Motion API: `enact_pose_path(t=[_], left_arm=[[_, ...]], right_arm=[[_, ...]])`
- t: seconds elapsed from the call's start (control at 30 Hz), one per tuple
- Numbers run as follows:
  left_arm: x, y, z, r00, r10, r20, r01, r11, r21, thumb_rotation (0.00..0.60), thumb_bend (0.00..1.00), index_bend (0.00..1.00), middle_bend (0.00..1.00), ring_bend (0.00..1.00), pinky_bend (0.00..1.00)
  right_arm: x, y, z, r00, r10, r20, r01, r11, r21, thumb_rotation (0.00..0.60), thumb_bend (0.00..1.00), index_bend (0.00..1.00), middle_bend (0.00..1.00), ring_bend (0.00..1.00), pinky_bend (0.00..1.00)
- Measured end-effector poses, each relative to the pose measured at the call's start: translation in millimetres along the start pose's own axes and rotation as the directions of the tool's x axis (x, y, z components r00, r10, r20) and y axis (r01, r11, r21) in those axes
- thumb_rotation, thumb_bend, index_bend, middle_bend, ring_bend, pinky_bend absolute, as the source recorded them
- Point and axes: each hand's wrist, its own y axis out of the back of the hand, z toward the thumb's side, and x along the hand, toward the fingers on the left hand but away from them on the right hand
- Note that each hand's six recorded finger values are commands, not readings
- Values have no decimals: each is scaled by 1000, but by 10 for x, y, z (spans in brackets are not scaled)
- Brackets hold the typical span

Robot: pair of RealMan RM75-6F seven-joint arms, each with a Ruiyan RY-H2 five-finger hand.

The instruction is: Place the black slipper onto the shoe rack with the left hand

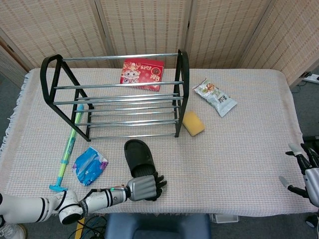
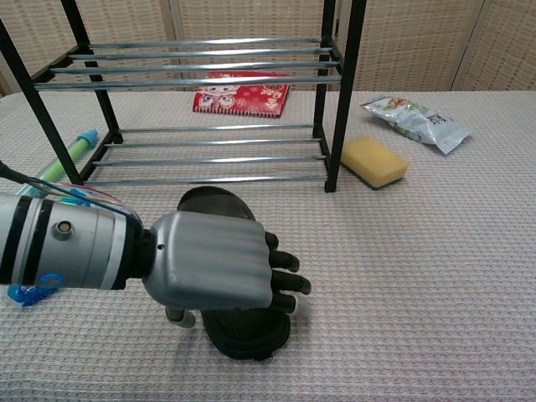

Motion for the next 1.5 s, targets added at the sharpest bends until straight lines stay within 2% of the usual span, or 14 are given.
enact_pose_path(t=[0.27,0.43,0.63,1.27,1.37,1.5], left_arm=[[-12,-67,-67,1000,-24,-14,24,1000,-1,600,176,150,115,137,295],[6,-57,-98,1000,-18,-23,17,999,-31,600,176,194,120,138,295],[33,-58,-91,1000,-5,-15,4,999,-51,600,176,291,240,218,296],[88,-89,-94,999,41,2,-40,994,-101,600,177,527,521,413,297],[90,-80,-88,998,57,3,-56,994,-98,600,182,563,557,443,321],[85,-68,-89,997,83,1,-82,992,-91,600,193,589,586,470,400]], right_arm=[[3,7,-8,1000,-4,5,4,1000,-1,600,238,38,266,97,145],[6,9,-5,1000,-4,4,4,1000,2,600,238,38,266,97,145],[20,13,-12,1000,-4,7,4,1000,-1,600,238,38,266,97,145],[42,32,-40,1000,-17,15,17,1000,1,600,238,38,266,97,145],[45,28,-45,1000,-16,17,16,1000,1,600,238,38,266,97,145],[44,30,-40,1000,-18,17,18,1000,2,600,238,38,266,97,145]])
